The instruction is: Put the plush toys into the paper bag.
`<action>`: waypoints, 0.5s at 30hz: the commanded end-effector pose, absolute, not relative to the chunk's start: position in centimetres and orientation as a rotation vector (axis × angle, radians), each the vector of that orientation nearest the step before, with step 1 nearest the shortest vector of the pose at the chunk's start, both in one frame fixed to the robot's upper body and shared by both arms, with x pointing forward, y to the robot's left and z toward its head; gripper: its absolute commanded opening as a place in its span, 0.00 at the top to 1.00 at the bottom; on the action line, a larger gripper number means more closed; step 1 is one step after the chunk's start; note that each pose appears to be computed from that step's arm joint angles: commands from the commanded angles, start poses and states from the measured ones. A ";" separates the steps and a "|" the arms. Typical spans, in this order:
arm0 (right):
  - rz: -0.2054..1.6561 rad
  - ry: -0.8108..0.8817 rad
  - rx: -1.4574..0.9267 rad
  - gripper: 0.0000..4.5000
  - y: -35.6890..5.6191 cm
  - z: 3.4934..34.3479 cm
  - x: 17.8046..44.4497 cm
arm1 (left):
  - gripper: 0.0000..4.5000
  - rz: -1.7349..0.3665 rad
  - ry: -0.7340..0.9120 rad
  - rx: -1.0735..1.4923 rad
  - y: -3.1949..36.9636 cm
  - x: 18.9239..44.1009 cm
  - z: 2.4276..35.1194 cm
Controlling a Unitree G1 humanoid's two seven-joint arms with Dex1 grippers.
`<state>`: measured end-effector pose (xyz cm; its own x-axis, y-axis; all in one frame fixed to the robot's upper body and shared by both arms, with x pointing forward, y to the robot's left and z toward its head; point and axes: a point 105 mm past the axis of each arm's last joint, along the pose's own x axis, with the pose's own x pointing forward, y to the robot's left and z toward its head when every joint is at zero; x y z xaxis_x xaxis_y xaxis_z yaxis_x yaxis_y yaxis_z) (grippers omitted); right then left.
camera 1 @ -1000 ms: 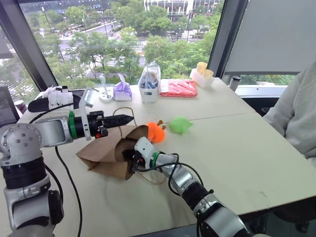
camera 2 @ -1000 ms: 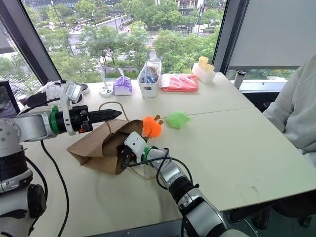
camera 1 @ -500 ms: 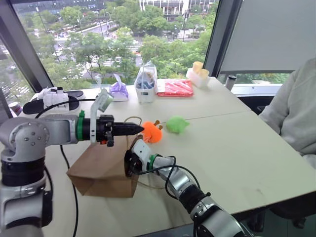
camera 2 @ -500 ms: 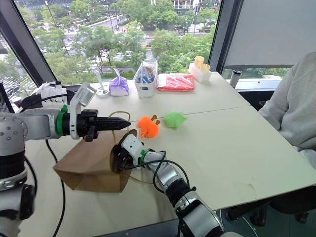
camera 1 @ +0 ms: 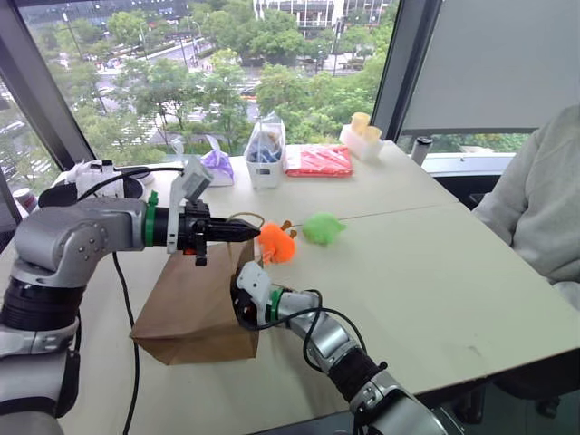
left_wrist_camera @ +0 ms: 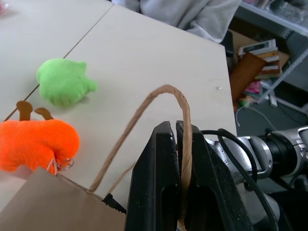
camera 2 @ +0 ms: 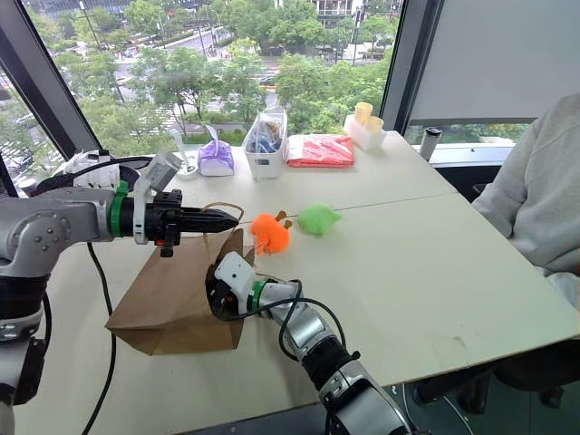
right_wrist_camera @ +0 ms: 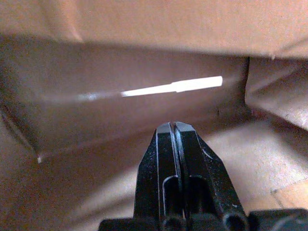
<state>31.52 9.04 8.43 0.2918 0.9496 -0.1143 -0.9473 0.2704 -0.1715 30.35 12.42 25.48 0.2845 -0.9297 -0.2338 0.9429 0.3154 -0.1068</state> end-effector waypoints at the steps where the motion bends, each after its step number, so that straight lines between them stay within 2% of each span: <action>1: 1.299 -0.025 -0.246 1.00 10.2 8.1 30.8 | 0.97 -1.283 0.192 0.101 11.9 30.5 27.0; 9: 1.230 0.002 -0.278 1.00 10.3 7.3 31.8 | 0.97 -1.358 0.158 0.006 11.5 29.5 29.5; 15: 1.203 -0.005 -0.273 1.00 10.3 7.6 32.3 | 0.97 -1.354 0.198 -0.035 12.2 28.8 29.1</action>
<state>32.40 9.06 6.18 0.3722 0.9091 -0.1871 -0.9198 0.3343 -0.2053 29.42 11.82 27.84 0.1959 -0.9694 -0.1483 0.9588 0.2211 -0.1786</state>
